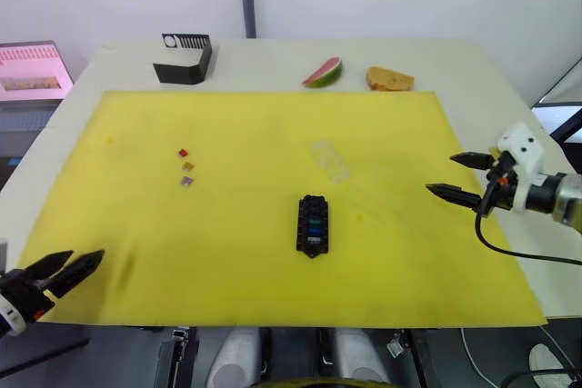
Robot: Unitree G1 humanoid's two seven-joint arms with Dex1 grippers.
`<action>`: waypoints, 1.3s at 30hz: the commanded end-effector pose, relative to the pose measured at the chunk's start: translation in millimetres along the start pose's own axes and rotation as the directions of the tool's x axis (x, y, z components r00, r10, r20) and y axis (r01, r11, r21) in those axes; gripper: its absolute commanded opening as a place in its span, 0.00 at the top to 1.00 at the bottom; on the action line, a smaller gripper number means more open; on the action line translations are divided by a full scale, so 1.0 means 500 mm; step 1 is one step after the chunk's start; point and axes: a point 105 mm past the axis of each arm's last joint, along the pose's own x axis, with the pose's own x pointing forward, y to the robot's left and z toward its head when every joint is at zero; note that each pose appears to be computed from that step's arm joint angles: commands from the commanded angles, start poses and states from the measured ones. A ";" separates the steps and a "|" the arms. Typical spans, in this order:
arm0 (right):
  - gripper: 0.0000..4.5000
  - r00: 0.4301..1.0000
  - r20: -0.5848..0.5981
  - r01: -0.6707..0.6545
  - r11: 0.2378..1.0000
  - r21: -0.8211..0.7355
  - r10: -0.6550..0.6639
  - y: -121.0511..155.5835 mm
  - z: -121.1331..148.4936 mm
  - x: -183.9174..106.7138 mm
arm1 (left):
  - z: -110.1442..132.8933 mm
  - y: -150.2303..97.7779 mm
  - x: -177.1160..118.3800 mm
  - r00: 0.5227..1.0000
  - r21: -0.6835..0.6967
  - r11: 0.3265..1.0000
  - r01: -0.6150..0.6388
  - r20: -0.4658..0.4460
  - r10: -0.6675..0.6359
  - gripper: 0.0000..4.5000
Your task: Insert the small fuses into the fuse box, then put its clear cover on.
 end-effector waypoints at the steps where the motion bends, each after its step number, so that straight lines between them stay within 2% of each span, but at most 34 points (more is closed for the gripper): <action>1: 0.00 0.991 0.106 -0.080 0.995 -0.061 0.086 0.041 0.069 0.029 | 0.034 -0.033 0.025 0.996 -0.061 0.994 0.091 0.013 -0.091 0.00; 5: 0.00 0.945 0.217 -0.228 0.969 -0.099 0.245 0.115 0.140 0.069 | 0.050 -0.053 0.080 0.983 -0.204 0.963 0.177 -0.022 -0.185 0.00; 9: 0.00 0.865 0.298 -0.377 0.915 -0.147 0.404 0.196 0.200 0.102 | 0.062 -0.070 0.141 0.961 -0.345 0.909 0.233 -0.061 -0.269 0.00; 14: 0.00 0.806 0.332 -0.448 0.872 -0.198 0.490 0.257 0.228 0.148 | 0.051 -0.080 0.213 0.946 -0.466 0.857 0.220 -0.114 -0.304 0.00; 16: 0.00 0.796 0.338 -0.459 0.865 -0.202 0.501 0.274 0.229 0.170 | 0.069 -0.084 0.238 0.940 -0.534 0.806 0.255 -0.059 -0.337 0.00; 19: 0.00 0.801 0.335 -0.449 0.868 -0.213 0.496 0.279 0.226 0.182 | 0.062 -0.071 0.269 0.951 -0.563 0.802 0.200 -0.084 -0.297 0.00; 23: 0.00 0.797 0.340 -0.455 0.867 -0.205 0.499 0.281 0.224 0.176 | 0.060 -0.081 0.281 0.936 -0.612 0.758 0.225 -0.081 -0.342 0.00; 26: 0.00 0.797 0.333 -0.455 0.864 -0.217 0.503 0.285 0.222 0.176 | 0.029 -0.094 0.289 0.922 -0.593 0.777 0.211 -0.142 -0.359 0.00; 39: 0.00 0.817 0.323 -0.421 0.877 -0.230 0.477 0.269 0.228 0.172 | 0.007 -0.119 0.333 0.907 -0.628 0.739 0.243 -0.122 -0.402 0.00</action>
